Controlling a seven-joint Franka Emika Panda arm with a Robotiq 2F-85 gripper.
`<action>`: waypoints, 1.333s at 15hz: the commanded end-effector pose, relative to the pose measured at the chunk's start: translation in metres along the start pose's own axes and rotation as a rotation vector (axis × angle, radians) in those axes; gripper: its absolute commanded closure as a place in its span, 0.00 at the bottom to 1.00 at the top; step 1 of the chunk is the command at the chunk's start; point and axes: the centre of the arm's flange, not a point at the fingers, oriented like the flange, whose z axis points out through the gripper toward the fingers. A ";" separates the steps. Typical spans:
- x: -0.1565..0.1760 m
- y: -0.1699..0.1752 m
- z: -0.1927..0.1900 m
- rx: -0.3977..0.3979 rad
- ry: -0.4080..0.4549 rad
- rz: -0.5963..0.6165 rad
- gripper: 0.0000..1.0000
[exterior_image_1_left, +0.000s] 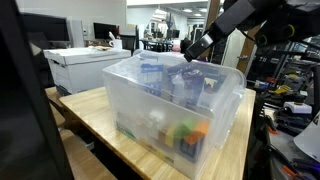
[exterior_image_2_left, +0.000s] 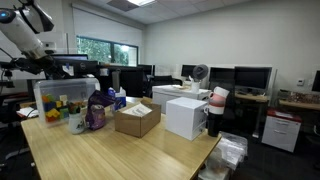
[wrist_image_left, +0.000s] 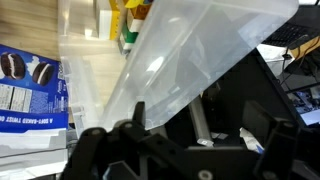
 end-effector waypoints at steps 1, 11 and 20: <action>0.057 -0.008 -0.049 -0.033 -0.043 0.046 0.00; 0.059 0.015 -0.053 -0.085 -0.009 0.089 0.00; 0.072 0.062 -0.057 -0.229 0.037 0.154 0.00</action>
